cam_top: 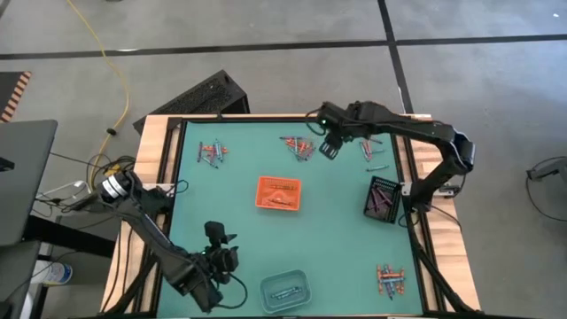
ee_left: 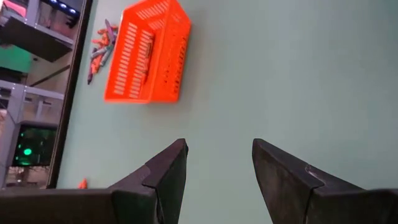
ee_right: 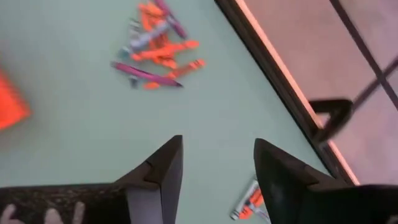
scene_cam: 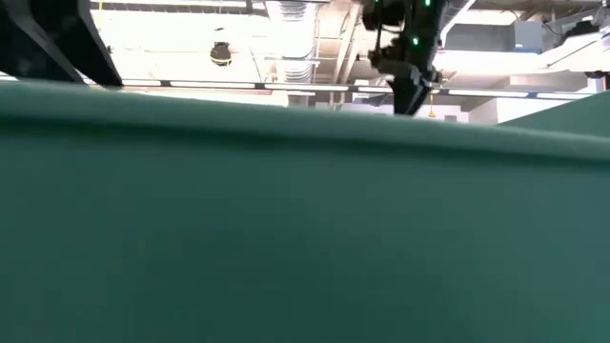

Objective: Sort crayons
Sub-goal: Put the blue crayon into the blue bin

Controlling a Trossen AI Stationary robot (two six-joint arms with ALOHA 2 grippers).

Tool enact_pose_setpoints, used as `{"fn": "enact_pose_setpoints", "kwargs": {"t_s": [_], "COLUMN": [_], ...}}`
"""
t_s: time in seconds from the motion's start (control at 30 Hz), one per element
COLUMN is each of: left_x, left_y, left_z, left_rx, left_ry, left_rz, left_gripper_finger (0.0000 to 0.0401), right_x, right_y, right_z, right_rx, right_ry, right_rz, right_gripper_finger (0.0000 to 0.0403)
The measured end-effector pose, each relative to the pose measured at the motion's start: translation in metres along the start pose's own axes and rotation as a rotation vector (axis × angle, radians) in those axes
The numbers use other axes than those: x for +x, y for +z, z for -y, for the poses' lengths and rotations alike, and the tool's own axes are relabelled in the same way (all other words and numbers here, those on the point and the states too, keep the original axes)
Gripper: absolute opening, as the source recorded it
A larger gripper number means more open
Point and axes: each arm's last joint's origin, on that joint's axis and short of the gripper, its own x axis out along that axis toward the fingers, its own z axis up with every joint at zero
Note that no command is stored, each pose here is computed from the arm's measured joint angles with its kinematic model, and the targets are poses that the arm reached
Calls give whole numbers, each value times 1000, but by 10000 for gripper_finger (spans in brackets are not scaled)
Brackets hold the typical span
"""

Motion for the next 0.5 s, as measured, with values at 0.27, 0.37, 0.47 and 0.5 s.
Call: {"fn": "enact_pose_setpoints", "kwargs": {"t_s": [0.27, 0.37, 0.47, 0.5], "left_x": [19, 26, 34, 37], "left_y": [13, 19, 23, 25], "left_z": [-1, -5, -12, -14], "left_rx": [45, 69, 91, 98], "left_ry": [-6, 14, 32, 39], "left_rz": [78, 92, 79, 72], "left_gripper_finger": [171, 171, 171, 171], "right_x": [51, 70, 83, 87], "right_y": [-18, -25, -33, -36], "right_z": [30, 42, 56, 62], "right_rx": [42, 49, 44, 44], "right_ry": [22, 68, 73, 67], "right_rz": [-103, -108, -134, -147], "right_gripper_finger": [172, 164, 158, 156]}}
